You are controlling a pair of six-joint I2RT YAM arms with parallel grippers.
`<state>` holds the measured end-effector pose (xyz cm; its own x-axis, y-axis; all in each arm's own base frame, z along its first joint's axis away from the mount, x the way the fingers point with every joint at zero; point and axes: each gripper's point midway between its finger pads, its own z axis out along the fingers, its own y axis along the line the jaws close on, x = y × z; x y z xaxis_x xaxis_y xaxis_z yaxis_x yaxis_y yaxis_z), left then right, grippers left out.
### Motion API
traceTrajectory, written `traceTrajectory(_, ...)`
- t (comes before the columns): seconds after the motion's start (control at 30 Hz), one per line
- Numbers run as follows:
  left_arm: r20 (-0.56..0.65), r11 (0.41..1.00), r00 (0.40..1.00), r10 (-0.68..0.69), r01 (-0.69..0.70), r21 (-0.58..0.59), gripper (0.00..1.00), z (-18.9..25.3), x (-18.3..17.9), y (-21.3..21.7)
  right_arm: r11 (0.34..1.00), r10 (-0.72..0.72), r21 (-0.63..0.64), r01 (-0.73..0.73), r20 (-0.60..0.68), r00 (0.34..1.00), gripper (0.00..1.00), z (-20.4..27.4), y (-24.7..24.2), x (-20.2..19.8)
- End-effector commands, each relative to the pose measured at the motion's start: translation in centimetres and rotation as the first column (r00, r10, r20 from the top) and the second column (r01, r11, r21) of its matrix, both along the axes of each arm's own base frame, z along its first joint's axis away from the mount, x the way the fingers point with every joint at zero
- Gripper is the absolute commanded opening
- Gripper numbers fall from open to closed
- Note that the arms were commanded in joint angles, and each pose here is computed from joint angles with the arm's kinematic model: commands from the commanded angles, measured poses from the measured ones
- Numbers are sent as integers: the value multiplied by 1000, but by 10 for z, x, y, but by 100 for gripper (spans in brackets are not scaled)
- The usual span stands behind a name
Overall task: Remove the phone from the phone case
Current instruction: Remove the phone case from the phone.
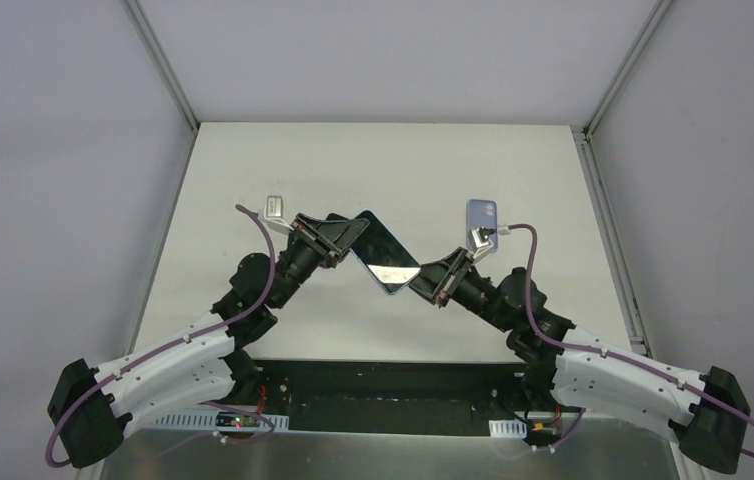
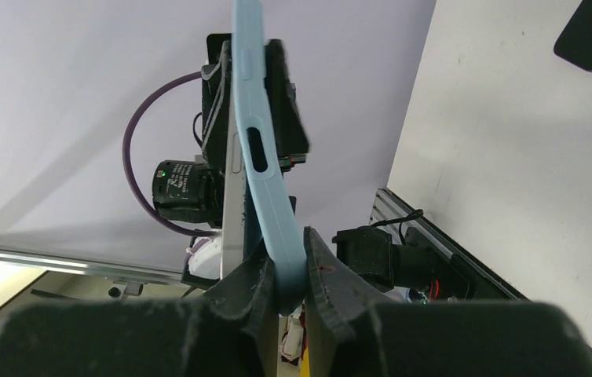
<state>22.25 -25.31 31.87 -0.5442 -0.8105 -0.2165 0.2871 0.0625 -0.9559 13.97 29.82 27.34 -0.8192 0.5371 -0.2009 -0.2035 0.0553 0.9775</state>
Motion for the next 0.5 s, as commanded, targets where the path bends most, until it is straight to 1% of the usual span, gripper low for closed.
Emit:
traceTrajectory(0.0, 78, 999, 996, -33, 30, 36, 34, 5, -10, -5, 993, 10, 119, -24, 117, 993, 0, 50, -8, -10)
traceTrajectory(0.1, 87, 999, 996, -6, 2, 49, 50, 2, -8, 0, 991, 7, 133, -25, 134, 991, 0, 51, -12, -13)
traceTrajectory(0.2, 78, 998, 997, 28, -32, 54, 60, -4, -4, 5, 991, -22, 136, 5, 121, 992, 0, 50, -15, -8)
traceTrajectory(0.27, 83, 997, 996, 43, -49, 66, 70, -6, -3, 8, 991, -21, 133, 6, 113, 993, 0, 47, -15, -8)
traceTrajectory(0.37, 108, 990, 989, 99, -109, 92, 72, -10, 1, 20, 992, -39, 124, 26, 101, 994, 0, 42, -19, -6)
traceTrajectory(0.47, 138, 973, 972, 192, -207, 101, 75, -12, 4, 42, 992, -65, 112, 55, 89, 994, 0, 35, -26, -3)
